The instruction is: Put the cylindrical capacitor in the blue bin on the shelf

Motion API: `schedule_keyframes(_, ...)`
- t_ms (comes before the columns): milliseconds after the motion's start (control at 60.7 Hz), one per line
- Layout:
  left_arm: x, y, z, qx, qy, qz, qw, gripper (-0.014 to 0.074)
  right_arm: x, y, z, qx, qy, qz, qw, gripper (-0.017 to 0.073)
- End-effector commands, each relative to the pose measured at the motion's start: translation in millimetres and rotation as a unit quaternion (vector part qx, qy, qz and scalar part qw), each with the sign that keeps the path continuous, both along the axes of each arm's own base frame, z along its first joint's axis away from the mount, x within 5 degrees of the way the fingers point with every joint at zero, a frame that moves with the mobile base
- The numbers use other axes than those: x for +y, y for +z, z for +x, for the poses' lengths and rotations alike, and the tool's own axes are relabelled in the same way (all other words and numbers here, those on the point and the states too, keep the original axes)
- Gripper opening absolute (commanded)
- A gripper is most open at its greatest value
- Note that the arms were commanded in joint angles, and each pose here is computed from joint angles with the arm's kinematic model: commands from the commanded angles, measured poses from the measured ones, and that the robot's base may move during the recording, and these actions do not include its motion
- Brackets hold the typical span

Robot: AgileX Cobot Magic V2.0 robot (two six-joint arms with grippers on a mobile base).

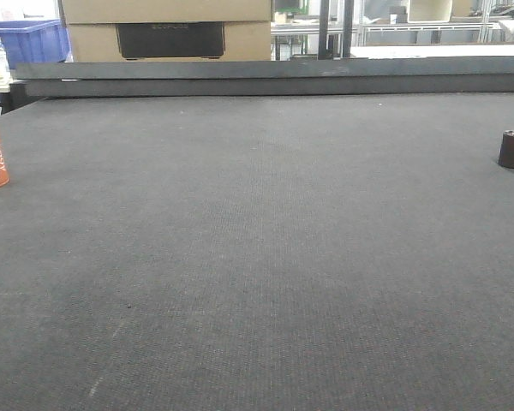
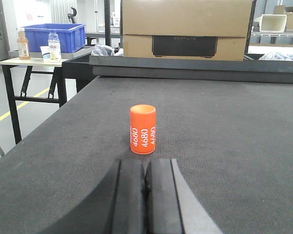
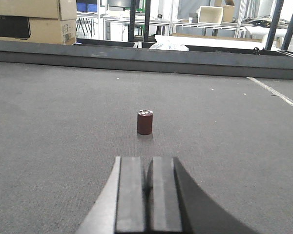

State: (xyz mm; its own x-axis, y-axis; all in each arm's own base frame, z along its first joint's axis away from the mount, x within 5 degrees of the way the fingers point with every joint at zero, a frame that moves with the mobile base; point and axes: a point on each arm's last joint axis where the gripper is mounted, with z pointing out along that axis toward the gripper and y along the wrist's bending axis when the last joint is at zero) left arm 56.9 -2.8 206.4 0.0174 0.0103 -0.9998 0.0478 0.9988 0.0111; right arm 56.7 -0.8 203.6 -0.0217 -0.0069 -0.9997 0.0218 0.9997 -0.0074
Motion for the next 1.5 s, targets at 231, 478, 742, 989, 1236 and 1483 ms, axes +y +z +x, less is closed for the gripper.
schedule_keyframes(231, 0.3, 3.8, -0.6, -0.019, 0.002, -0.008, 1.0, -0.0111, -0.2, 1.6, -0.2, -0.011, -0.001, 0.001, 1.0, -0.0162)
schedule_keyframes(478, 0.5, 11.7, -1.4, -0.062, 0.003, -0.009, 0.998, -0.0111, -0.2, 1.6, -0.2, -0.011, -0.001, 0.001, 1.0, -0.0162)
schedule_keyframes(742, 1.1, 17.3, -2.4, -0.092, 0.004, -0.03, 0.995, -0.0111, -1.1, 9.1, -0.5, -0.052, -0.006, 0.0, 0.999, -0.0162)
schedule_keyframes(989, 1.6, 55.6, -11.8, -0.16, 0.003, -0.033, 0.987, -0.0111, -2.1, 37.2, -5.7, -0.125, -0.011, 0.012, 0.992, -0.0162)
schedule_keyframes(1236, 0.6, 134.6, -11.7, -0.055, 0.001, -0.005, 0.998, 0.002, 1.7, 128.2, -29.4, -0.156, 0.006, 0.009, 0.988, -0.0153)
schedule_keyframes(1483, -1.0, 171.8, 24.3, -0.004, 0.001, -0.002, 1.0, 0.0442, 0.5, 157.8, 10.7, -0.091, 0.006, 0.011, 0.996, 0.0379)
